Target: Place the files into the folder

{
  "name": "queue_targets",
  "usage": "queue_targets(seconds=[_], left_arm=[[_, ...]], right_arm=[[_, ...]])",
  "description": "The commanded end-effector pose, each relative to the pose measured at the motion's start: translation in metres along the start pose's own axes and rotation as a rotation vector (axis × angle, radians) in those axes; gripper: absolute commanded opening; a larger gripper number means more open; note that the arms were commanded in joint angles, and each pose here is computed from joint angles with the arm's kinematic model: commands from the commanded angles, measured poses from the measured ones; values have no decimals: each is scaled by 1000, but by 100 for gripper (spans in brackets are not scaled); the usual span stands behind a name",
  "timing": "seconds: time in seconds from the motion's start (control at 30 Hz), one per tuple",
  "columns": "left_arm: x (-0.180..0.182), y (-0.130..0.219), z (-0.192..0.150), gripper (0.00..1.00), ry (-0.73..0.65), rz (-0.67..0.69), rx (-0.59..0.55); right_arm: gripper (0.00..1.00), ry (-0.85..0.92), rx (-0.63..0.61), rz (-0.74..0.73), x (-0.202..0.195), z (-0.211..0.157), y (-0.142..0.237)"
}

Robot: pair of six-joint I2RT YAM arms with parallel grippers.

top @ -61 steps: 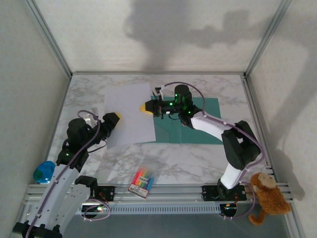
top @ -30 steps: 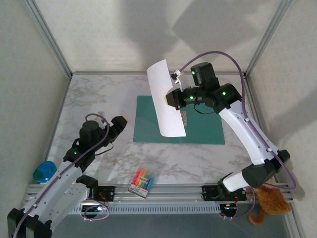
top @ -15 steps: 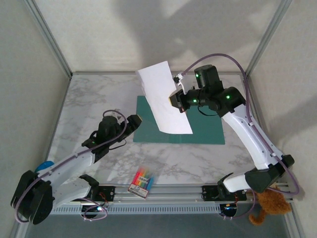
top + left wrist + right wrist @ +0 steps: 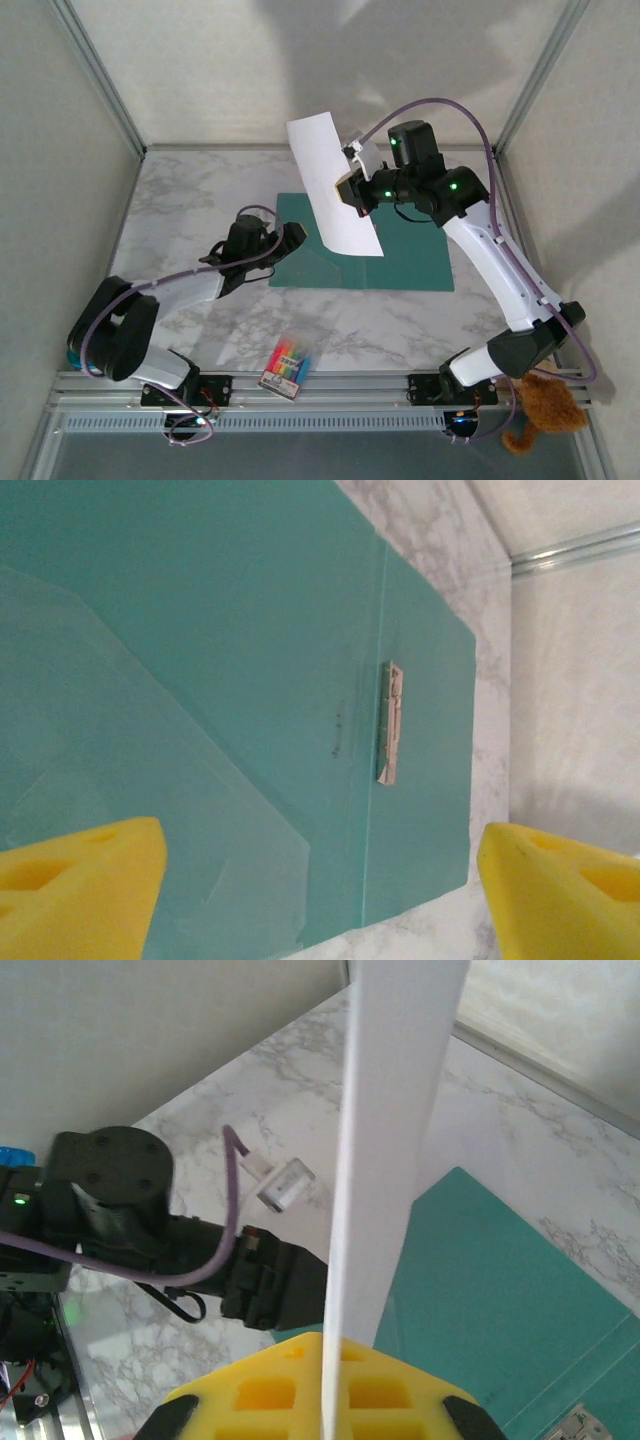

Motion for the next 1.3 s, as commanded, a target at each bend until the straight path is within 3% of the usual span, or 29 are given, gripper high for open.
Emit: queue_targets(seconds=[0.0,0.27,0.6,1.0,1.27], left_arm=[[-8,-7,4,81,-37,-76,19],[16,-10,-10,80,-12,-63,63],[38,-13,-16,80,21,-42,85],[51,-23,-22,80,43,-32,130],[54,-24,-23,80,50,-28,143]], right_arm=[[0,3,-42,4,3,7,7],[0,-98,-13,-202,-30,-6,-18],[0,-97,37,-310,-55,-12,-50],[0,-129,120,-130,-52,-6,-79],[0,-269,179,-146,-103,-21,-99]])
Point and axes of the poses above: each hand's point on the last joint's axis, 136 mm out from that joint toward the fingers, its own y axis back along the fingers, its own x axis along the line the jaws close on, z = x × y, the point moved 8 cm from there along y, back along the fingers, and after that the axes turned 15 degrees about -y, right-handed, at the moved point
